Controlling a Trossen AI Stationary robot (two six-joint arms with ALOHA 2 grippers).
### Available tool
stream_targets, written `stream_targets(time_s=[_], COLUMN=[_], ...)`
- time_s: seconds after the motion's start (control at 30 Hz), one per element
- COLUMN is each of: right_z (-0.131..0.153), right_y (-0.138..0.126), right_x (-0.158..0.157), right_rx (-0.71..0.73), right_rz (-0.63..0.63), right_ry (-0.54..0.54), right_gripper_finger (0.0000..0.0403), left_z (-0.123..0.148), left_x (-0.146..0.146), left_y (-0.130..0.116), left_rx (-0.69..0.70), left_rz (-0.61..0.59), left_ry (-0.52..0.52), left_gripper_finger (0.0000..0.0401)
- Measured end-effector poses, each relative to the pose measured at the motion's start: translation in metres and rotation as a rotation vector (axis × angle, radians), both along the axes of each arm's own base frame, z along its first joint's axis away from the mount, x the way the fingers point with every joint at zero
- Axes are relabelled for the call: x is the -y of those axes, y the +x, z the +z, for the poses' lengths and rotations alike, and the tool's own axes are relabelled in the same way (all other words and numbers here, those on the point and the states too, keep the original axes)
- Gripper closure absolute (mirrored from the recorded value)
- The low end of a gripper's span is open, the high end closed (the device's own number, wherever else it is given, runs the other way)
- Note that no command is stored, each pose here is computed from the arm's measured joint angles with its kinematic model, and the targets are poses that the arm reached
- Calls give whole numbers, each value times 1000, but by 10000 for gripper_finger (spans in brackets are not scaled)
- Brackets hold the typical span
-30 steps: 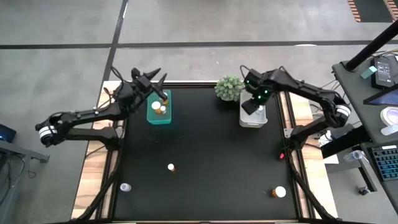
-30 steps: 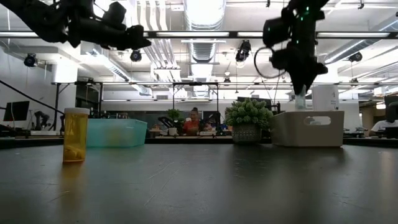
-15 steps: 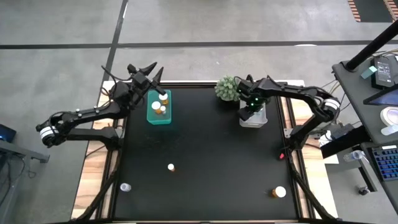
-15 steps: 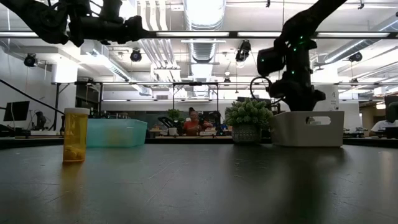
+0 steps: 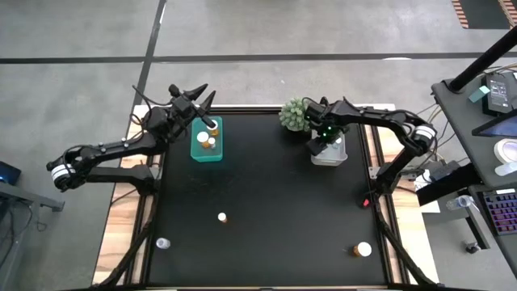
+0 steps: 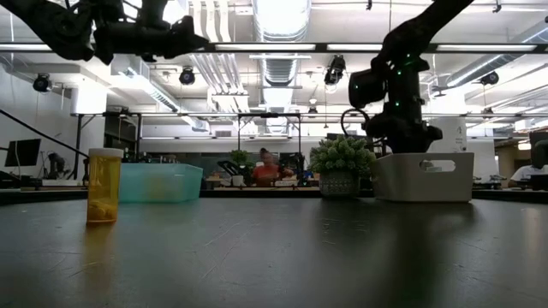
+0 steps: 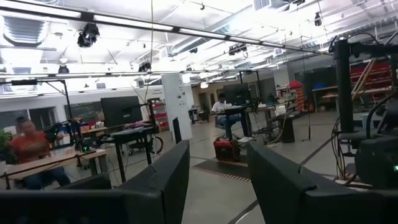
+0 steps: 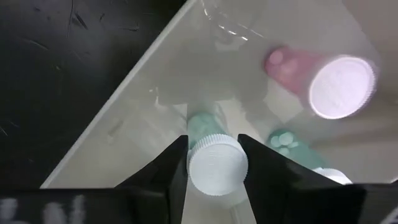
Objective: Pick and place medicine bottles into bin by pill shape (circle, oval)
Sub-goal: Put the blue tablet bottle into the white bin, then put the orange tablet bottle into the white bin
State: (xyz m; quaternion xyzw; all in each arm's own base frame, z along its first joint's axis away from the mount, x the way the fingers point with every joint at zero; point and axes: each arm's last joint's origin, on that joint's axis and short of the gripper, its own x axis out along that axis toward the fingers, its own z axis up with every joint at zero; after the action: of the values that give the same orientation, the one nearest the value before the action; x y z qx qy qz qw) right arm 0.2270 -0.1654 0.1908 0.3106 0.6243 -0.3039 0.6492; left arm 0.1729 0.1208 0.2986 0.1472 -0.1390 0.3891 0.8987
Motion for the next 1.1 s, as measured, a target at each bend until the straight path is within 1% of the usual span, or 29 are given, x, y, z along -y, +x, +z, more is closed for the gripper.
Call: stream_targets(time_s=[0.4,0.47,0.53,0.6,0.67,0.73,0.83,0.93,1.0,1.03,1.1], right_z=[20,26,37,52,69,83,99,109,113,114,113], right_y=[-2,-2,-2,-1,4,10,22,34,41,44,49], right_x=[0,-1,0,1,2,2,1,0,-2,-2,0], right_rx=[50,55,83,145,271,429,673,906,1043,1094,1134], right_rz=[-13,-13,-13,-10,-4,20,63,78,91,92,85], right_ry=[-57,-62,-94,-180,-287,-416,-645,-867,-978,-1019,-1076], right_gripper_finger=[214,209,208,211,219,231,254,284,306,318,343], left_z=[-5,-6,-7,-9,-11,-14,-19,-23,-25,-25,-26], left_x=[0,0,0,0,1,4,13,24,32,36,45], left_y=[1,1,2,2,4,7,14,21,25,27,30], left_rx=[-30,-29,-23,-16,-16,-26,-41,-51,-59,-65,-80], left_rz=[-5,-9,-18,-31,-75,-169,-345,-463,-507,-528,-570], left_ry=[-22,-31,-56,-86,-122,-163,-213,-252,-262,-265,-273], left_gripper_finger=[256,256,256,256,256,256,256,256,256,256,256])
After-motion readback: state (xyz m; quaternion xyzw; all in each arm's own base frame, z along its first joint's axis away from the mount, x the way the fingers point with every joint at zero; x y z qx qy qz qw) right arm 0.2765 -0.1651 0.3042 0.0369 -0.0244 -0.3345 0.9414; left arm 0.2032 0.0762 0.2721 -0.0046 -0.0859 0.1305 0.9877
